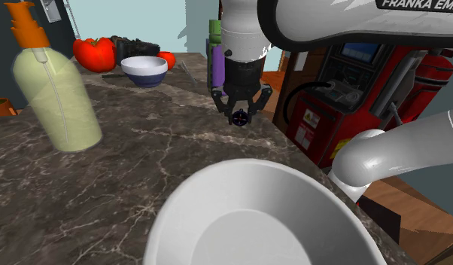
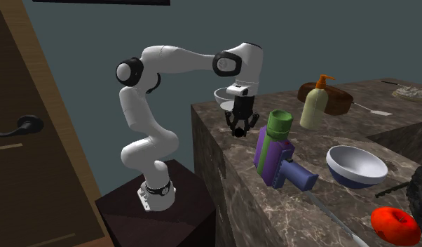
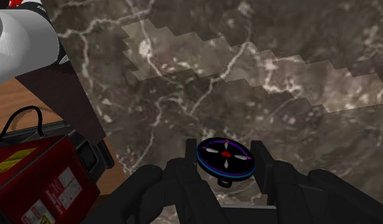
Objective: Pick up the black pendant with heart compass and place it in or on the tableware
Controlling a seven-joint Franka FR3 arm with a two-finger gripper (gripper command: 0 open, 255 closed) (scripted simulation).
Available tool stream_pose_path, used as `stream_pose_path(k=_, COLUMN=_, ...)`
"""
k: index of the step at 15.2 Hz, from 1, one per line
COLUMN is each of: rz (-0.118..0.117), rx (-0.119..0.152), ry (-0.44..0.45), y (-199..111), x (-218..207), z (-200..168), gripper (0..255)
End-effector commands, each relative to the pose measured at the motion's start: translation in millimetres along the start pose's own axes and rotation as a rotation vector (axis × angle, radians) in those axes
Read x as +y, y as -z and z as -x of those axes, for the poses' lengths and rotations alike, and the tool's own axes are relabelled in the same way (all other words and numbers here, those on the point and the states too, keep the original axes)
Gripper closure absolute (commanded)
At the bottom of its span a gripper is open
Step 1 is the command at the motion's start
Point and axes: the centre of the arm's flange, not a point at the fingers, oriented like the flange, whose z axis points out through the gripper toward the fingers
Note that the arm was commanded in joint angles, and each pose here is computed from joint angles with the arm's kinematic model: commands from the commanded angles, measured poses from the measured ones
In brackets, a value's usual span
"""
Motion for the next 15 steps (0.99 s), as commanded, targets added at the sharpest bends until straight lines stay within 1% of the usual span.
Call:
stream_pose_path(k=1, rz=0.0, rx=0.0, ry=0.0, y=0.0, x=0.0, z=0.0, gripper=255)
stream_pose_path(k=4, rz=0.0, rx=0.0, ry=0.0, y=0.0, x=0.0, z=0.0, gripper=255)
stream_pose_path(k=15, rz=0.0, rx=0.0, ry=0.0, y=57.1, x=6.0, z=-8.4, gripper=255)
